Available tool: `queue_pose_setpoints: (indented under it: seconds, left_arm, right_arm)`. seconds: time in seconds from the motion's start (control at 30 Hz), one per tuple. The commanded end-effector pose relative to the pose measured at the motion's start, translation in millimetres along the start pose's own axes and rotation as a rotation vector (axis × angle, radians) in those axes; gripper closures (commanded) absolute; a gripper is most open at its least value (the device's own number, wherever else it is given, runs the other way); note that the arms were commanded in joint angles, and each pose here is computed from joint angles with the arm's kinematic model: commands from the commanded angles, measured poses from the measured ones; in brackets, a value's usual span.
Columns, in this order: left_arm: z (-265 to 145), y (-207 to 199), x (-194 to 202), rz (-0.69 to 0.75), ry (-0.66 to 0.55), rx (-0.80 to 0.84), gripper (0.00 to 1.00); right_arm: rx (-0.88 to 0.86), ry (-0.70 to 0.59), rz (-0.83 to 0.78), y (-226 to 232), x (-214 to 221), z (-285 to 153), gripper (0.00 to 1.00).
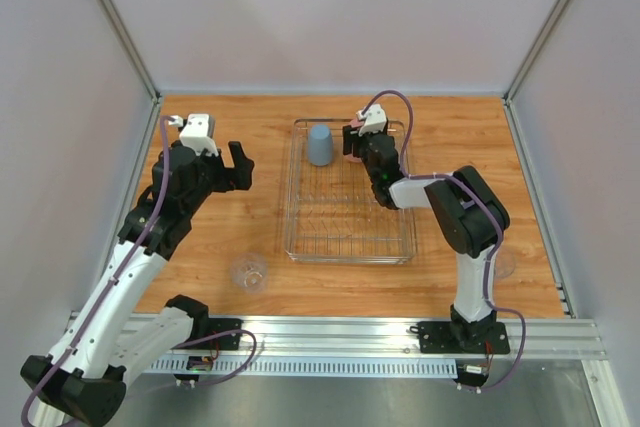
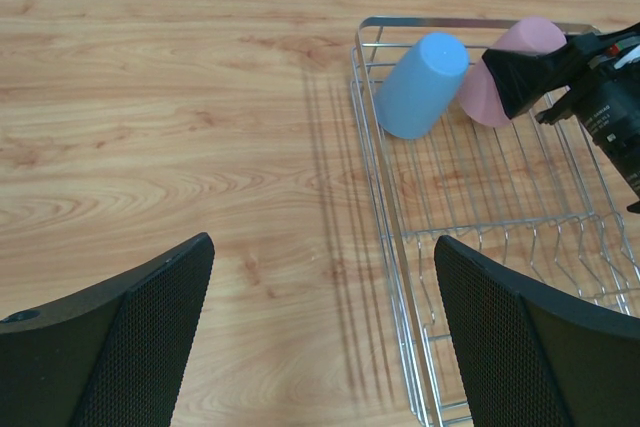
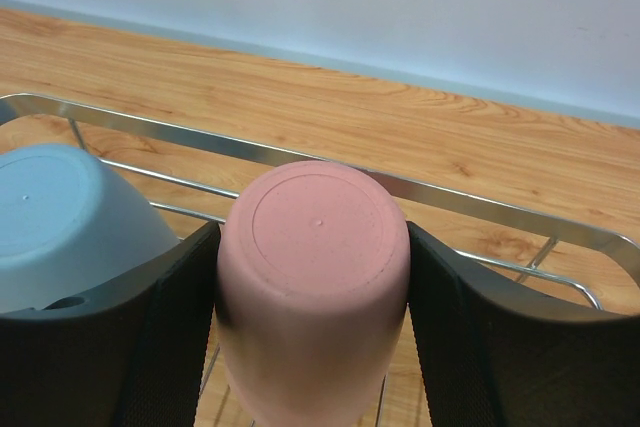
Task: Load the cups into the dish rack
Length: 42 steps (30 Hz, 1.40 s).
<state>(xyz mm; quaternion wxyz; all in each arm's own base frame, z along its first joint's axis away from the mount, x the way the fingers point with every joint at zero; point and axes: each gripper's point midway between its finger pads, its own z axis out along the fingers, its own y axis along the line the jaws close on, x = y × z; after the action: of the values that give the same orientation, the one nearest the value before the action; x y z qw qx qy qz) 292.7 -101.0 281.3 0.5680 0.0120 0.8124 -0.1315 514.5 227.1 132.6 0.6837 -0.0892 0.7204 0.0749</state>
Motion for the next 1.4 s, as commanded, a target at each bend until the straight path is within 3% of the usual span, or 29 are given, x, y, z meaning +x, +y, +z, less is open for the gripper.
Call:
queue_pose_setpoints:
  seconds: [0.0,0.13,0.37,0.67,0.8,0.97,1.37]
  left_arm:
    - [-2,2,-9,0.016,-0.035,-0.002,0.00]
    - [-4,3,-10,0.019,-0.038,-0.002,0.00]
    - [-10,3,-11,0.027,-0.044,0.003,0.00]
    - [-22,5,-15,0.045,-0.065,0.002,0.00]
    - [-24,3,-17,0.039,-0.076,0.010,0.00]
    - [-24,0,-16,0.019,-0.078,0.028,0.00]
    - [-33,-1,-19,0.005,-0.099,0.039,0.00]
  right_arm:
    - [0.019,-0.088,0.043,2,-25,5,0.73]
    - [0.003,-0.087,0.052,5,-25,4,0.36]
    - [0.004,-0.063,0.072,4,-27,0,0.13]
    - [-0.006,-0.038,0.121,8,-47,0,0.06]
    - [0.006,0.038,0.166,11,-54,1,0.00]
    - [0.044,0.040,0.266,6,-69,-5,0.00]
    - [0.160,0.114,0.449,1,-58,-17,0.00]
